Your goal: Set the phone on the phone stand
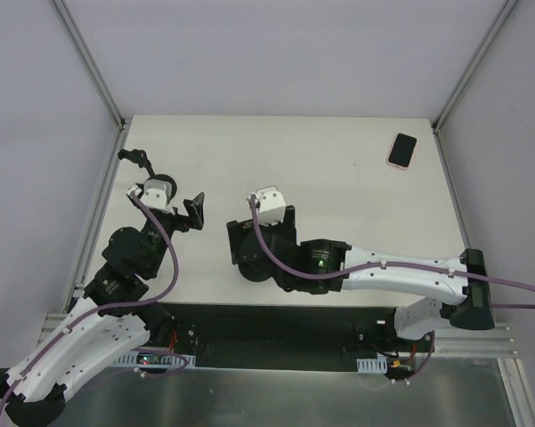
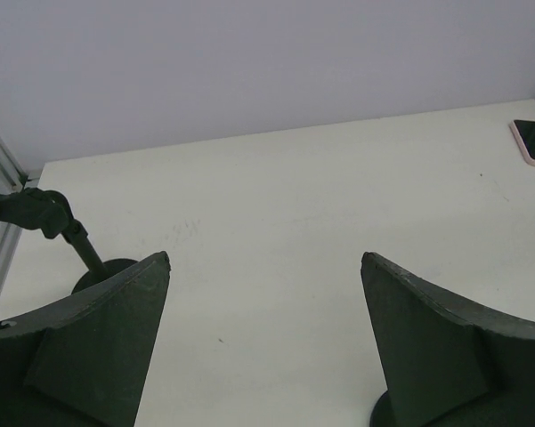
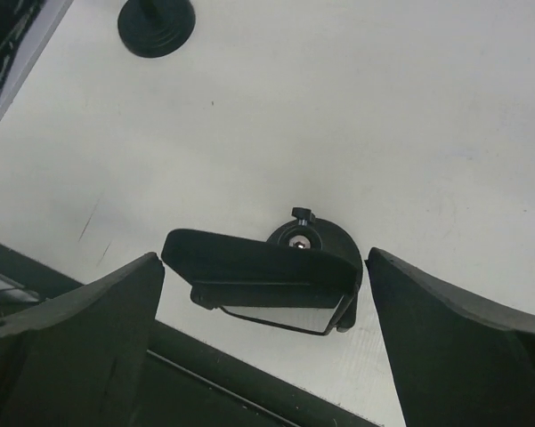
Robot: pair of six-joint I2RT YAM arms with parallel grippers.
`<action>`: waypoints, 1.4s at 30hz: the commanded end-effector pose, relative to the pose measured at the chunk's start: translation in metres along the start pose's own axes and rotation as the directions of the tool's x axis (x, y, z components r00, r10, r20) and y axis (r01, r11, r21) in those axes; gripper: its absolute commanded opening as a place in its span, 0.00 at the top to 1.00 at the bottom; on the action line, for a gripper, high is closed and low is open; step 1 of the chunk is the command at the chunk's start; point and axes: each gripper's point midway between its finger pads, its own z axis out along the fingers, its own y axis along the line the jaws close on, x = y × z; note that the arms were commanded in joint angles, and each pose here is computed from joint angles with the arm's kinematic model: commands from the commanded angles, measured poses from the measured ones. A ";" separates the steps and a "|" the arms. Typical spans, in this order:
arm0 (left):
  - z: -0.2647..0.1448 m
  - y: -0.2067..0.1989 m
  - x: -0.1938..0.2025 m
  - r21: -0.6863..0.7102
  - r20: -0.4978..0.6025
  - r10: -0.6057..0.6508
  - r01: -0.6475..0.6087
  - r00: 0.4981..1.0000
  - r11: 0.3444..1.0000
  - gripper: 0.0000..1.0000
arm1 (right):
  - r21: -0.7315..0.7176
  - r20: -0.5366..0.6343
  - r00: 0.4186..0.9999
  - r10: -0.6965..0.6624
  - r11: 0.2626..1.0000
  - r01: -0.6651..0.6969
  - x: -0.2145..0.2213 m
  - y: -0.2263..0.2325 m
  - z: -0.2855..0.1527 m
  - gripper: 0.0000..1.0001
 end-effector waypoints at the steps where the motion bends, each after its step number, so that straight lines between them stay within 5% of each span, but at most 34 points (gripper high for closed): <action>1: 0.004 0.006 -0.006 -0.043 0.003 -0.020 0.020 1.000 0.999 0.14 | 0.145 0.043 0.999 0.022 0.989 -0.028 -0.020 -0.013 -0.003 0.00; 11: 0.006 0.000 0.002 -0.020 -0.022 -0.015 0.014 1.000 1.000 0.14 | 0.191 0.011 0.999 0.045 0.980 -0.047 -0.008 -0.005 0.009 0.04; 17: 0.009 -0.003 0.004 -0.010 -0.042 -0.002 0.002 0.999 1.000 0.14 | 0.215 0.028 0.999 0.022 0.976 -0.027 -0.011 -0.008 0.010 0.14; 33: 0.014 -0.006 0.012 -0.006 -0.077 0.012 -0.012 0.997 1.000 0.15 | 0.210 0.007 1.000 0.021 0.978 -0.023 -0.002 -0.001 0.024 0.13; 37: 0.016 -0.006 0.013 -0.011 -0.086 0.017 -0.018 0.996 1.000 0.15 | 0.226 0.002 1.000 0.011 0.974 -0.011 -0.001 -0.004 0.024 0.21; 42: 0.017 -0.008 0.014 -0.002 -0.090 0.019 -0.020 0.996 1.000 0.15 | 0.270 0.035 0.999 0.008 0.963 -0.017 -0.009 -0.021 0.018 0.56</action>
